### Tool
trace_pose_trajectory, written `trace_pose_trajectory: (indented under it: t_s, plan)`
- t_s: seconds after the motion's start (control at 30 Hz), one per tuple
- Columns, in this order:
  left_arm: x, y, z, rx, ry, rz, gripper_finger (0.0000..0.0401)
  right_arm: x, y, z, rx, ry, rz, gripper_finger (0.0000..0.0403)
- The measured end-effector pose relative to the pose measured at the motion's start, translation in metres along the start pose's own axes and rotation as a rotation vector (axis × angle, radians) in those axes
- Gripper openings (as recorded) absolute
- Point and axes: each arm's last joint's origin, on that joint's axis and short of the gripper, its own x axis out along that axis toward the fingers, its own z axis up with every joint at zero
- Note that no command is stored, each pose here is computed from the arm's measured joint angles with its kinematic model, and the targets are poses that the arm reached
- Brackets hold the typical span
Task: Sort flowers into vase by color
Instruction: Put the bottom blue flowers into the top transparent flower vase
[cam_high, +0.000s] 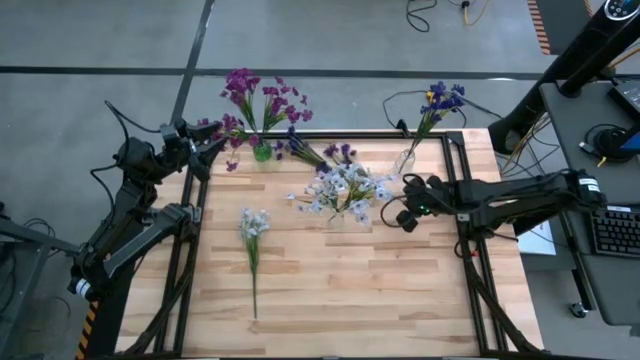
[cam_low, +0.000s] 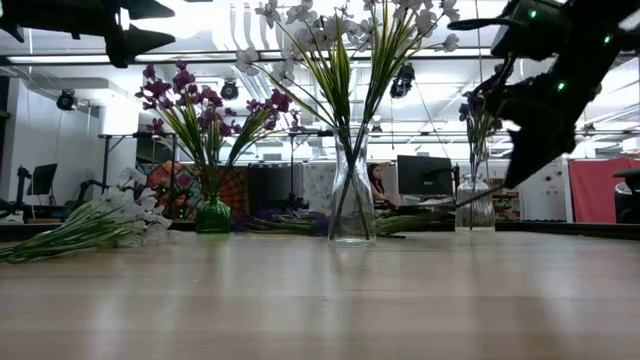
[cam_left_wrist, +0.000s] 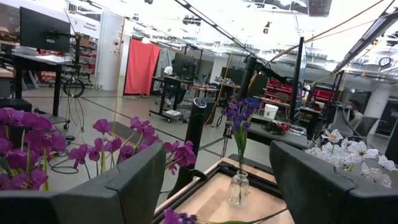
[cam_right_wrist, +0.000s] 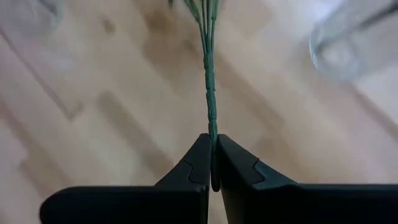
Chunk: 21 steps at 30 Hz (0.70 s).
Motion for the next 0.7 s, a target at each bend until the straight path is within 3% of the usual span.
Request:
trace_pose_trajectory:
  t_s: [0.2,0.33,0.5,0.7]
  plan:
    - [0.000,0.000,0.000,0.001,0.002,0.001,0.0270,-0.017,0.009,-0.005,0.009,0.186,0.058,0.0013]
    - [0.000,0.000,0.000,0.003,0.002,0.001,0.0270,-0.020,0.016,-0.010,0.019,0.242,0.130,0.0013]
    - [0.000,0.000,0.000,0.003,0.002,0.001,0.0270,-0.022,0.020,-0.014,0.062,0.255,0.140,0.0017]
    - [0.000,0.000,0.000,0.006,0.002,0.000,0.0270,-0.023,0.021,-0.014,0.113,0.260,0.136,0.0085]
